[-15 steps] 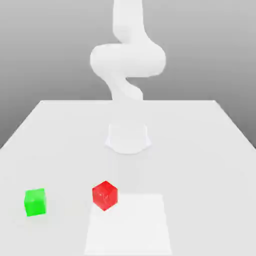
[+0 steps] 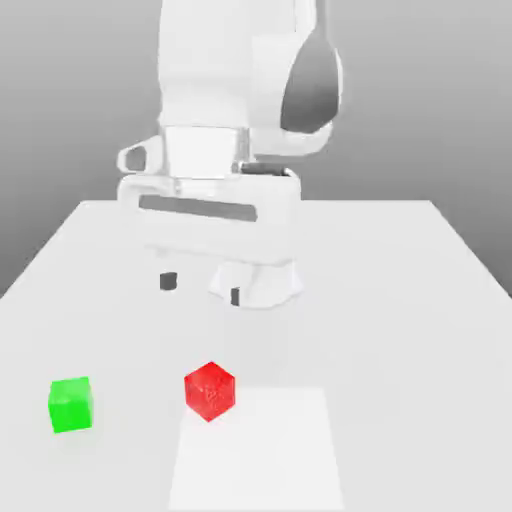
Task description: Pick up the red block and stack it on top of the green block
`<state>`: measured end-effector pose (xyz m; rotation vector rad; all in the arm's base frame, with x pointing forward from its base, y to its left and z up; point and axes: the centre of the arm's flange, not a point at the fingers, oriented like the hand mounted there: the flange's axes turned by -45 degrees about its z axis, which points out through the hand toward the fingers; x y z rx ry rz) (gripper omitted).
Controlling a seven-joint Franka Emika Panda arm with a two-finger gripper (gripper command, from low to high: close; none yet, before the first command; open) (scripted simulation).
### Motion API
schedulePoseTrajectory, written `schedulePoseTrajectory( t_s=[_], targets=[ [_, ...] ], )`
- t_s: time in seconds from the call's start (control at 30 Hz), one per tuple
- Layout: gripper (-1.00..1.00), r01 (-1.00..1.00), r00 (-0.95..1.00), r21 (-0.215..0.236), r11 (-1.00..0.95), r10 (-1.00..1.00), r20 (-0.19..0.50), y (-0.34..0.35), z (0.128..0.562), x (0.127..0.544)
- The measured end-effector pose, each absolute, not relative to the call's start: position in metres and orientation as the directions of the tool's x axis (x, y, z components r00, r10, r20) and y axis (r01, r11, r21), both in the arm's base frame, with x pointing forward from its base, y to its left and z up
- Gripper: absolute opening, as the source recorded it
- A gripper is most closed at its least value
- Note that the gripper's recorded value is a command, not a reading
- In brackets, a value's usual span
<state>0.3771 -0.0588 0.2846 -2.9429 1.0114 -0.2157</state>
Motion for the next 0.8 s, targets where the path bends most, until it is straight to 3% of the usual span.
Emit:
schedulePoseTrajectory(
  t_s=[0.1, 0.3, 0.33, 0.57, 0.8],
  targets=[
    [0.0, -0.698, 0.716, -0.014, -0.716, -0.698, 0.023, -0.064, 0.212, 0.345],
    [0.0, -0.716, 0.698, 0.0, -0.698, -0.716, 0.0, -0.064, 0.15, 0.336],
    [-1.0, -0.716, 0.698, 0.0, -0.698, -0.716, 0.0, -0.064, 0.145, 0.335],
    [-1.0, -0.716, 0.698, 0.0, -0.698, -0.716, 0.002, -0.064, 0.146, 0.335],
    [-1.0, -0.716, 0.698, 0.0, -0.698, -0.716, 0.002, -0.064, 0.199, 0.336]
  ],
)
